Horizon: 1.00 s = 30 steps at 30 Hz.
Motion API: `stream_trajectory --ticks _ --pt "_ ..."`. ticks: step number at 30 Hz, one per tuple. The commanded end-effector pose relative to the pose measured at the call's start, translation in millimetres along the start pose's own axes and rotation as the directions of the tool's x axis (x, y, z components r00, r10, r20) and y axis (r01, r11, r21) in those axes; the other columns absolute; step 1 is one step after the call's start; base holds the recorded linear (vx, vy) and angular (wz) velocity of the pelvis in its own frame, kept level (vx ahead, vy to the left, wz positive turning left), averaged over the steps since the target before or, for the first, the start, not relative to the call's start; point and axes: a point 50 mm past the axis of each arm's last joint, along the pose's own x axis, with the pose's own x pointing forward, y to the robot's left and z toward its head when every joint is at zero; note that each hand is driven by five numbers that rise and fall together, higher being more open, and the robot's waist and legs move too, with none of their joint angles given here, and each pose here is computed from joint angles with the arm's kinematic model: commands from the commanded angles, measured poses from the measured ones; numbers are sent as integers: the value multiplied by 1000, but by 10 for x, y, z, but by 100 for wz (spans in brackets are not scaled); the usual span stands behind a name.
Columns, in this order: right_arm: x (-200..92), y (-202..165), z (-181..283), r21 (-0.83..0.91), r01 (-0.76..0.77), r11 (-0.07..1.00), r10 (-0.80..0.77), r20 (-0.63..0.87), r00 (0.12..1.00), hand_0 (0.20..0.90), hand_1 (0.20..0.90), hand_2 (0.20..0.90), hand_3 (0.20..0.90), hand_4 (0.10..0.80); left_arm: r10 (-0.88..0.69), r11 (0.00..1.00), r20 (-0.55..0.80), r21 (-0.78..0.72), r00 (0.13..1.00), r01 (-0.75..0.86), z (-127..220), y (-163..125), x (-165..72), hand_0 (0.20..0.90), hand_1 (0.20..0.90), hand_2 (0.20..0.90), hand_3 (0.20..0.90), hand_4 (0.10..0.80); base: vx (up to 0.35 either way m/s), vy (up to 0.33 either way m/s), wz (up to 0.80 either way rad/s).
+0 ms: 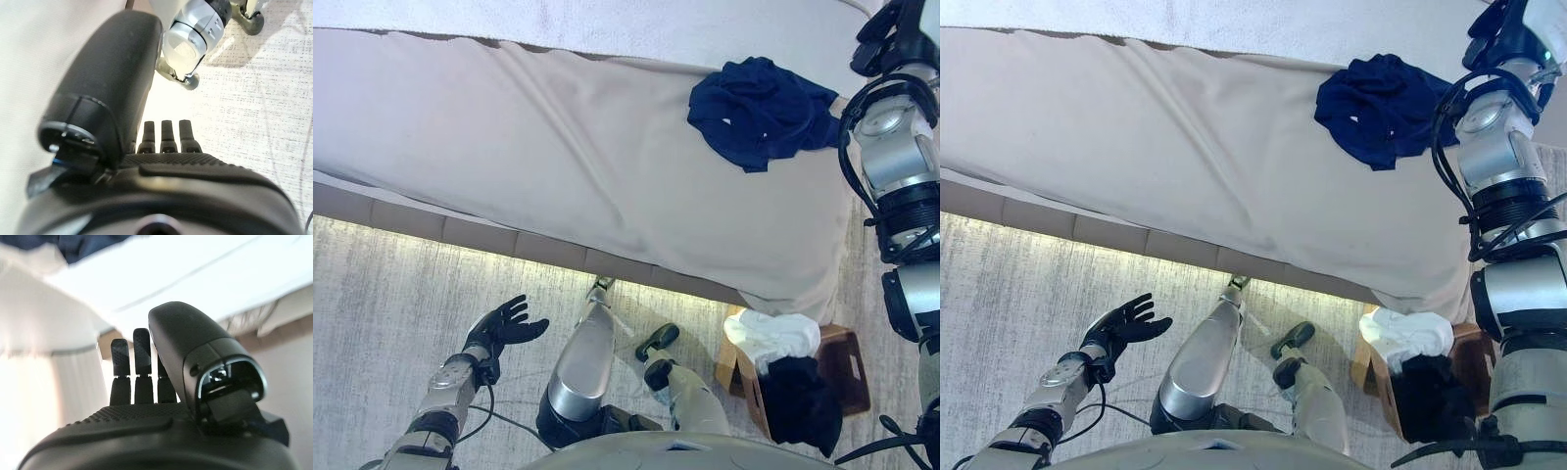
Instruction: Pick up the clothes from the bed and place them into the basket
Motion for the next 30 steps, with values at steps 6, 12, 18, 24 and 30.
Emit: stream_trajectory --ticks 6,12,18,24,30 --pt "-88 363 -313 -126 -165 978 159 -57 986 900 900 900 900 800 -14 997 -176 72 984 27 -466 56 -189 900 900 900 900 800 54 81 27" --pt "34 173 -95 -55 118 992 -123 -100 987 900 900 900 900 800 -32 998 -130 50 991 39 -318 41 -115 900 900 900 900 800 -56 39 16" --pt "99 -35 -56 -121 227 966 -246 -167 955 900 900 900 900 800 -54 999 -48 3 997 54 -210 0 -86 900 900 900 900 800 -60 61 8" --pt "121 -78 -202 -206 184 961 -227 -210 951 900 900 900 900 800 -80 996 29 -38 996 82 -136 -40 -94 900 900 900 900 800 -22 58 7" --pt "158 -117 -143 -280 147 949 -202 -180 963 900 900 900 900 800 -123 990 92 -64 988 129 -62 -80 -102 900 900 900 900 800 -18 69 16"
